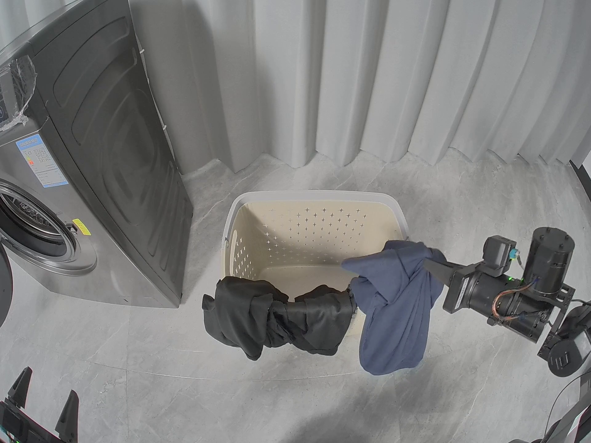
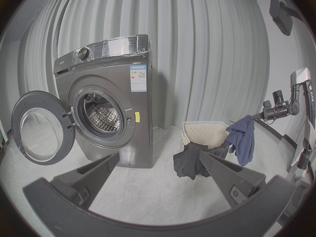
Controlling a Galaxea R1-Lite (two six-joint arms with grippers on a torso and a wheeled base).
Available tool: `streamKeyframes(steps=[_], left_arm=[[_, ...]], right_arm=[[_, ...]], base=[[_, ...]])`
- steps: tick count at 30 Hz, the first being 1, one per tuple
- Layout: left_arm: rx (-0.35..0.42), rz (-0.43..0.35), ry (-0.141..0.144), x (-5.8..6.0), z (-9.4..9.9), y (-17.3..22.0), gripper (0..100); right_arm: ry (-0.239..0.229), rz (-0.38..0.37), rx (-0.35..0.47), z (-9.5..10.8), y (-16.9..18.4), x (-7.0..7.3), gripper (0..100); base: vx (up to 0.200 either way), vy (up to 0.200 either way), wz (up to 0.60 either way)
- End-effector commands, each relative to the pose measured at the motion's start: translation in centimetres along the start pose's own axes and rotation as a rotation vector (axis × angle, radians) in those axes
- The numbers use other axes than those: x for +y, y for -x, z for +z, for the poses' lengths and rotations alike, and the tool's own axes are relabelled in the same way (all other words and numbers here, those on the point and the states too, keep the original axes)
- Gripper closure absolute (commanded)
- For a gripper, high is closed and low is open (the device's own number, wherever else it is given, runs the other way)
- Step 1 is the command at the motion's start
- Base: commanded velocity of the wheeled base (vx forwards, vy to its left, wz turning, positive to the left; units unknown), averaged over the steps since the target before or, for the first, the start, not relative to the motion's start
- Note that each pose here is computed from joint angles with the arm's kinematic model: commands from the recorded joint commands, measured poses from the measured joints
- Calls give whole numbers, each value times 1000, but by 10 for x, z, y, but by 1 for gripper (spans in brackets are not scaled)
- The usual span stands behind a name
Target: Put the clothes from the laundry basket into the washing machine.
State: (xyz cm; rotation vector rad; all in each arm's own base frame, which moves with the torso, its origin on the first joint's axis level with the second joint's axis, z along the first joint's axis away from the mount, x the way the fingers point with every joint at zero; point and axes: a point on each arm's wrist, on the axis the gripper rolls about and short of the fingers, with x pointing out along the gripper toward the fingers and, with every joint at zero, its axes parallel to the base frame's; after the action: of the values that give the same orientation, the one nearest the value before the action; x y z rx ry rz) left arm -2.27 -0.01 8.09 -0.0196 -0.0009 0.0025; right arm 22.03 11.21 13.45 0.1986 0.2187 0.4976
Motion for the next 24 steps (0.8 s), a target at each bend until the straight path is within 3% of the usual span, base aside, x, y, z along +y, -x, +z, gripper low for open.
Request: streamKeyframes(steps=[1,4,8,13,24], left_arm=[[4,1,0,0,-5,0,0],[2,1,0,0,-5,0,0],[2,1,0,0,-5,0,0],[2,1,2,0,-5,0,0],[2,2,3,0,-5,0,0]], right_arm=[[10,32,-136,31,21,9,100],[25,47,-208,47,28,13,100],[27,52,-217,53,37,16,100],[32,109,-258,66,53,29,100],[78,123,-325,80,64,34,100]], base=[[0,0,0],[0,0,0],[0,0,0],[0,0,0],[0,0,0]])
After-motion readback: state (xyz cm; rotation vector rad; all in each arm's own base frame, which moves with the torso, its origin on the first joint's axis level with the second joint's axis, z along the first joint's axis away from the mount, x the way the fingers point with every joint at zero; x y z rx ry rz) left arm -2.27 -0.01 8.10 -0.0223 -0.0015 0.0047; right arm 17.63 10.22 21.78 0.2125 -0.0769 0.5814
